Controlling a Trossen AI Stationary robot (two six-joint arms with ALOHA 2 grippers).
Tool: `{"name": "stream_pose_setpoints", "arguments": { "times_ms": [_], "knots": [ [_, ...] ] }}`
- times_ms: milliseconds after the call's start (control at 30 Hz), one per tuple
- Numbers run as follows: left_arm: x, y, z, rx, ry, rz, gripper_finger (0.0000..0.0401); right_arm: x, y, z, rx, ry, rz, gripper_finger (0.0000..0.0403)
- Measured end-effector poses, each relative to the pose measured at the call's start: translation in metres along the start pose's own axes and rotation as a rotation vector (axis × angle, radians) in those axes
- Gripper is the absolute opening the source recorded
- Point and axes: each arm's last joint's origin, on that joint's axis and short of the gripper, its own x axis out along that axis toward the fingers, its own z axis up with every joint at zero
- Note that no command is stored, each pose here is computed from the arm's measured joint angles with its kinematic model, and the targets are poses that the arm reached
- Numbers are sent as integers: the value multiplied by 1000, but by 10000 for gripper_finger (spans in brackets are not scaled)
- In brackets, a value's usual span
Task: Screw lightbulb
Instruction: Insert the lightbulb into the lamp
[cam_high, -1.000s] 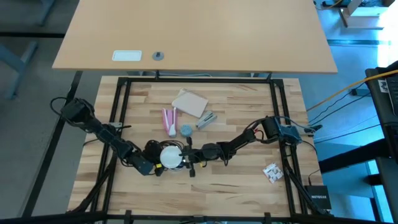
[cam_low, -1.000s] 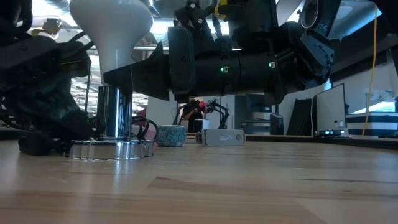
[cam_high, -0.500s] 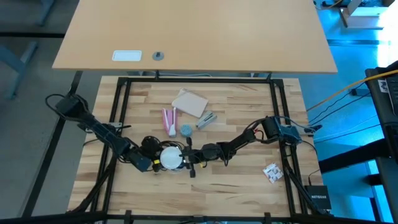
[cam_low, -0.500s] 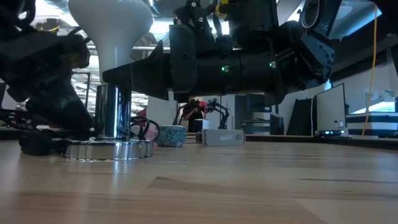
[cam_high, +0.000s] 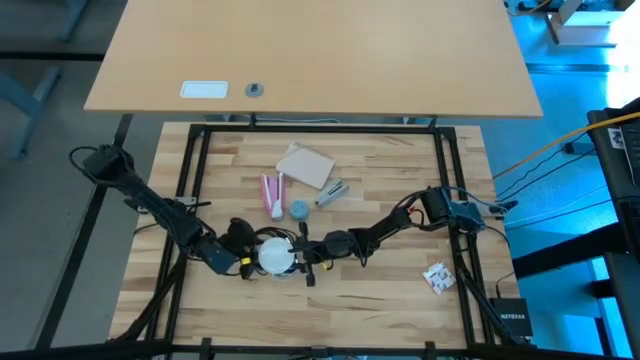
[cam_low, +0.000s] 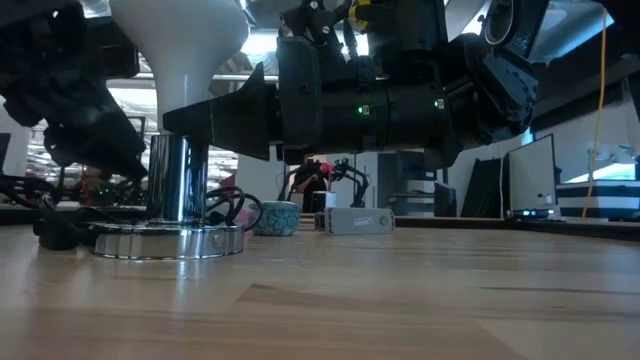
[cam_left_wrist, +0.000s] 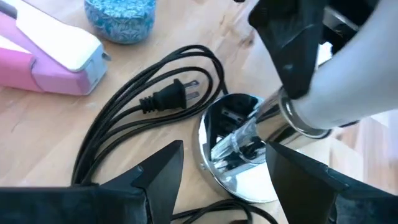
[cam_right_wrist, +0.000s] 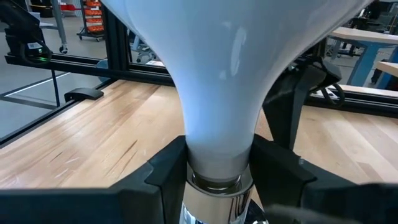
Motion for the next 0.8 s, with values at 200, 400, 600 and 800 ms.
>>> {"name": "stream_pose_setpoints", "arguments": {
  "times_ms": [200, 400, 600, 800],
  "knots": [
    [-1, -2, -2, -3, 87, -61, 221, 0, 0, 0, 0, 0, -1, 166],
    [-1, -1, -3, 0, 109, -64, 221, 0, 0, 0, 0, 0, -2, 166],
    [-1, -3, -6, -70, 126, -71, 221, 0, 0, 0, -1, 0, -3, 166],
    [9, -7, -17, -102, 145, -70, 221, 0, 0, 0, -1, 1, -3, 166]
  ]
}}
